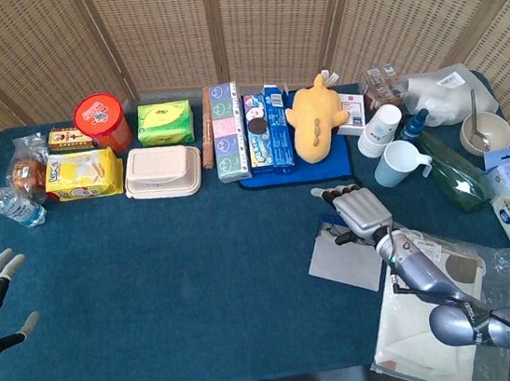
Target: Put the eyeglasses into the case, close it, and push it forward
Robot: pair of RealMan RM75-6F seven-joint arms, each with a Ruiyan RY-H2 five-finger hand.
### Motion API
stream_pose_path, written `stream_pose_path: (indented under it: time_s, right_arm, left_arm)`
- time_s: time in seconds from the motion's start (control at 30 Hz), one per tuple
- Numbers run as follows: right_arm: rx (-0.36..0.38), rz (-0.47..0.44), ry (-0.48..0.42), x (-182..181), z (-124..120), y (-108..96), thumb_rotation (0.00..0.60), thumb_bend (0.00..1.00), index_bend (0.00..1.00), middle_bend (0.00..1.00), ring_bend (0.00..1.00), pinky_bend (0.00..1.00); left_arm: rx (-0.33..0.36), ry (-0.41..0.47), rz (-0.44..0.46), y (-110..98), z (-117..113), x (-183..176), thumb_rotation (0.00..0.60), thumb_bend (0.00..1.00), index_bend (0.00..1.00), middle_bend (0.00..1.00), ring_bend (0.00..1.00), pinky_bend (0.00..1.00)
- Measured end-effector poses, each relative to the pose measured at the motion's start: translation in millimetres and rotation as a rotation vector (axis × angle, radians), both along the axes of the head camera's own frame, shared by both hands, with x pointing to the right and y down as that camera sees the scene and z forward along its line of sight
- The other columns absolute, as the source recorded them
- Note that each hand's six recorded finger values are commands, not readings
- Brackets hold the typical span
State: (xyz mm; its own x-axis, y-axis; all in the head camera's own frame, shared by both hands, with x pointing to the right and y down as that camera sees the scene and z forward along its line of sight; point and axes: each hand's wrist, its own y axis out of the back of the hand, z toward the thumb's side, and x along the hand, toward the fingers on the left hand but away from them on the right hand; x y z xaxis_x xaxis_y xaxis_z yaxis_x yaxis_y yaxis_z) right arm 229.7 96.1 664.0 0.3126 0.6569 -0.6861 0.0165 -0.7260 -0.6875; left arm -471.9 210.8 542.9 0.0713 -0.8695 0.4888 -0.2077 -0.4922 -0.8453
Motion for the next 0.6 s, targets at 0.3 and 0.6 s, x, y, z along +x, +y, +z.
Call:
stream_pose_path:
  time_s: [0.3,0.6]
  right_arm:
    - [-0.063,0.029,0.031,19,6,8,0.285,0.41,0.2,0.28,0.25,0.27]
    - [-0.122,0.027,0.065,34,5,28,0.272,0.41,0.24,0.31,0.29,0.29]
  left_arm:
    - [-0.006,0.005,0.012,-2,4,5,0.6,0.28,0.03,0.0,0.0,0.0]
    - [-0.011,0.017,0.026,0,5,12,0.6,0.28,0.03,0.0,0.0,0.0]
